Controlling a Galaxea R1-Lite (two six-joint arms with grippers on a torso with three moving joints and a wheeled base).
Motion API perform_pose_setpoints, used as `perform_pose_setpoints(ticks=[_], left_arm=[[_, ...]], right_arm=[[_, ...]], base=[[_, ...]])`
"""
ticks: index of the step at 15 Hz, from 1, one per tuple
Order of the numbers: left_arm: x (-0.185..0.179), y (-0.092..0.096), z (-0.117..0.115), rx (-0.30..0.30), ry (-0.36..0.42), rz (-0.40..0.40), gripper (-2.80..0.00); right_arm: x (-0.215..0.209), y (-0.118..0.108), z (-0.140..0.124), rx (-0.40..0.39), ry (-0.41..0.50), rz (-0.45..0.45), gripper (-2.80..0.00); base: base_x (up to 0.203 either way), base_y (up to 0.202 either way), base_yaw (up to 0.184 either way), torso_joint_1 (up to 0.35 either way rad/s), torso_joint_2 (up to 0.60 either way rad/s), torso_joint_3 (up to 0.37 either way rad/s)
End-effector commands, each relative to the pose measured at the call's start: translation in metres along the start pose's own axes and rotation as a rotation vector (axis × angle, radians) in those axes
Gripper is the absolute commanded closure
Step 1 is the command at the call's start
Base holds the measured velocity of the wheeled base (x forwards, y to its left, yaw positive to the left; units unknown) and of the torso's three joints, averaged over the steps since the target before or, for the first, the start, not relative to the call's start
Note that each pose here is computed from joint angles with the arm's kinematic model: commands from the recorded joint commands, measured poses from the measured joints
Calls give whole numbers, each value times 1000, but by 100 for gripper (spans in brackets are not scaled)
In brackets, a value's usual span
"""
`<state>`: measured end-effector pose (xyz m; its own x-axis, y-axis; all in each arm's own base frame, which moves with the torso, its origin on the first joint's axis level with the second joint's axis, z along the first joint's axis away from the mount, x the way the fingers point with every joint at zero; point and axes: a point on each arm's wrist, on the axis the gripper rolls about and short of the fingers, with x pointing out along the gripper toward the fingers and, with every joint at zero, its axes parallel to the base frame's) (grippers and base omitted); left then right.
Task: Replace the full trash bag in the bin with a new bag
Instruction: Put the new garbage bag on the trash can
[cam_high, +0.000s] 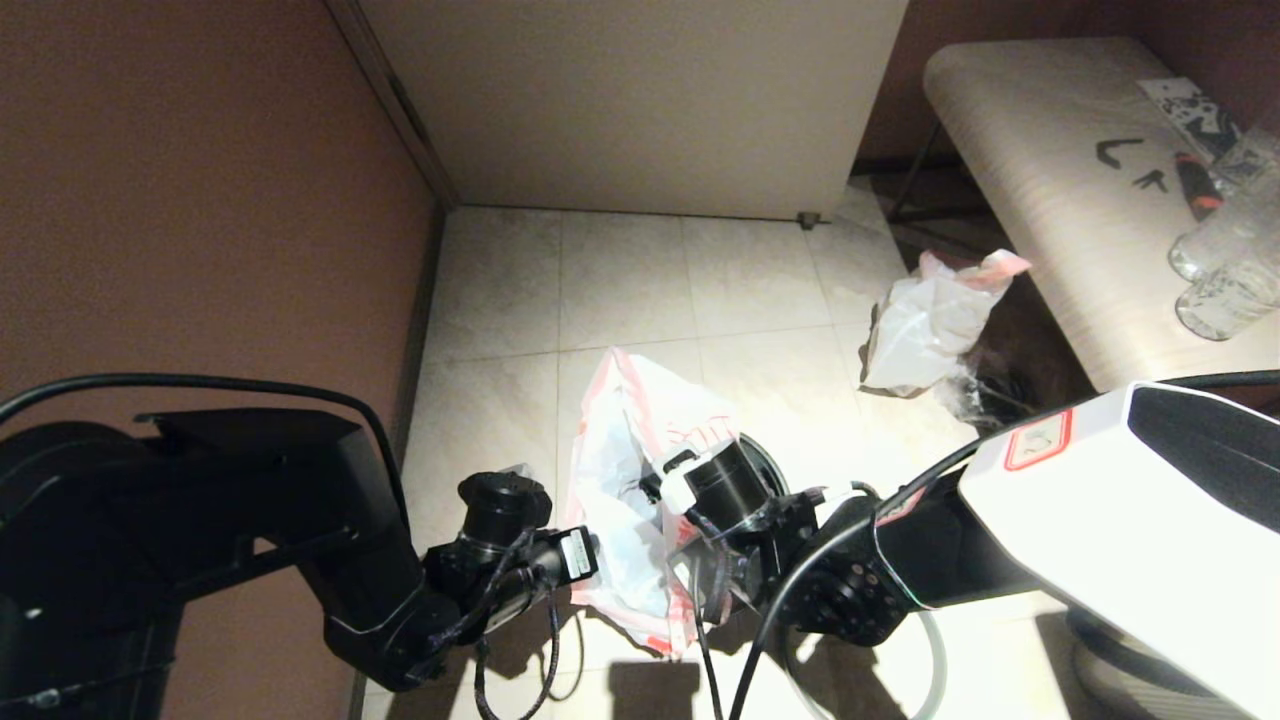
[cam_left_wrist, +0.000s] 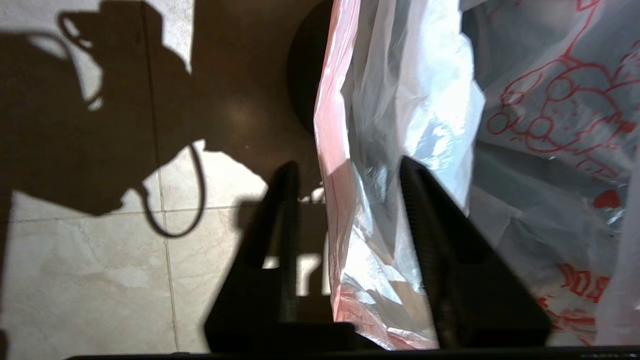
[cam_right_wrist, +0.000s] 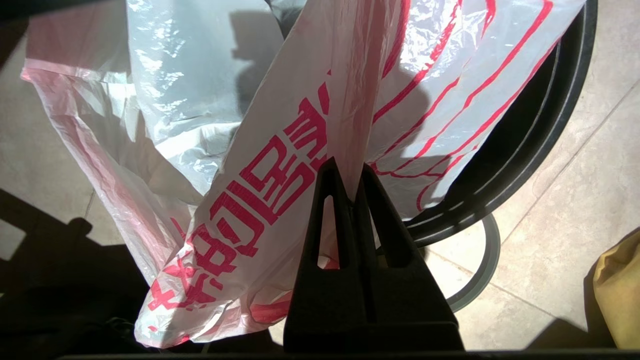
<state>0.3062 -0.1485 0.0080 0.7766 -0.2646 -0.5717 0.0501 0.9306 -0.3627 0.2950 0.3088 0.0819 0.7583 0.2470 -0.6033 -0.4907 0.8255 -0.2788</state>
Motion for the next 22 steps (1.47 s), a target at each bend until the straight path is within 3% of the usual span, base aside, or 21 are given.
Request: perform_pose_setpoints(ticks=[1,4,5,11,17,22], left_arm=[[9,3,-8,18,22,12,-280],[24,2,-11,70,23,19,-280],[27,1,-10,70,18,19,0],[28,2,-5,58,-13,47,0],[18,7,-7,55,-53,31,0],[14,3,-2,50,-93,20,0]], right_arm=[[-3,-1,3,5,-13,-2,0],[-11,-5,9,14,-30,-3,0],[-12,-7,10,18,-34,-4,0],[-19,-12,12,33,-42,-10,0],[-28,-28,-3,70,-5,-32,0],[-31,-29,2,94,-47,-36,0]], base=[[0,0,0,0,0,0],[0,0,0,0,0,0],[0,0,0,0,0,0],[0,0,0,0,0,0],[0,0,0,0,0,0],[0,0,0,0,0,0]])
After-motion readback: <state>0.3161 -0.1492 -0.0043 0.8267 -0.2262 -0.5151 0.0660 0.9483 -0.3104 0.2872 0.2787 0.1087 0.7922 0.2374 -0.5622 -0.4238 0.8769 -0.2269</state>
